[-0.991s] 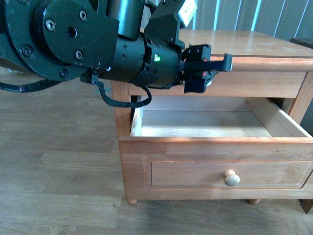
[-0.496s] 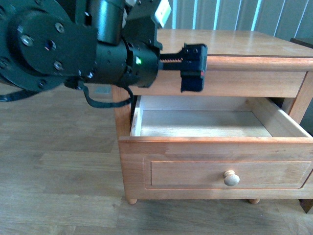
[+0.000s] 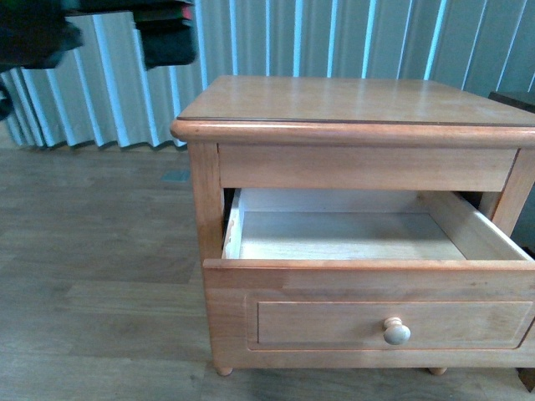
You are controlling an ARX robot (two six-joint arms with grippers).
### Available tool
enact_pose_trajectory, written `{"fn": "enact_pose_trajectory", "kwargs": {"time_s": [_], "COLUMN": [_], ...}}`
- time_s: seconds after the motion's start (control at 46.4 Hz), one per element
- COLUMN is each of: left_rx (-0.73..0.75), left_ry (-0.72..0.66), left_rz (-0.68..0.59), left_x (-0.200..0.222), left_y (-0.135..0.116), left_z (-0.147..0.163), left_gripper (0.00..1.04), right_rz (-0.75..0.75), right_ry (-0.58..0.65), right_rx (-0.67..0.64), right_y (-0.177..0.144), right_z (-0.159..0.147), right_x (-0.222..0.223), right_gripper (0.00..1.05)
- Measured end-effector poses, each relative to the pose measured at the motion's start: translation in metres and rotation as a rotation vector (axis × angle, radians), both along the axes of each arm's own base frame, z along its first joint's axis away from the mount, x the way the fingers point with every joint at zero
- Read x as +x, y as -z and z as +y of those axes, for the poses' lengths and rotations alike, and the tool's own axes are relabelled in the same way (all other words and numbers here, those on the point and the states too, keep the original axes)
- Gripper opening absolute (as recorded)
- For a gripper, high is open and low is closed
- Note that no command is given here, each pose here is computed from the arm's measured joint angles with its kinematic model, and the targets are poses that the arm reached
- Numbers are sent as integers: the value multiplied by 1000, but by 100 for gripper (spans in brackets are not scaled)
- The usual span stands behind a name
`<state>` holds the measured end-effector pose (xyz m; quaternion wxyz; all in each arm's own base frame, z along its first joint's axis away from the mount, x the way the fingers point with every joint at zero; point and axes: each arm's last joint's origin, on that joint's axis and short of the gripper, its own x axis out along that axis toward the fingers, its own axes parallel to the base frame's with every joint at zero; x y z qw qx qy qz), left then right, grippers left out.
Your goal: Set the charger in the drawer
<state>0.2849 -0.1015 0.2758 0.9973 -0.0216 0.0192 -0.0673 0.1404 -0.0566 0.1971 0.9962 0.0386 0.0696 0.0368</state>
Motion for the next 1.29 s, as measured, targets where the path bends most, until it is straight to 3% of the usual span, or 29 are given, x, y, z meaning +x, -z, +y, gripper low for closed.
{"fn": "enact_pose_trajectory", "kwargs": {"time_s": [0.215, 0.539, 0.948, 1.056, 1.293], "left_rx": [-37, -191, -246, -89, 18], "left_ry": [-159, -373, -390, -162, -130], "left_rz": [-21, 16, 0, -26, -32], "left_x": [-52, -124, -129, -134, -146], "left_y": [3, 43, 45, 53, 74], "left_z": [28, 66, 70, 75, 86], "left_gripper": [99, 99, 99, 78, 38], "right_rz": [0, 0, 0, 0, 0], "right_ry": [0, 0, 0, 0, 0], "right_rx": [0, 0, 0, 0, 0], "right_y": [0, 0, 0, 0, 0], "right_z": [0, 0, 0, 0, 0], "right_x": [0, 0, 0, 0, 0], "right_gripper": [96, 96, 96, 96, 96]}}
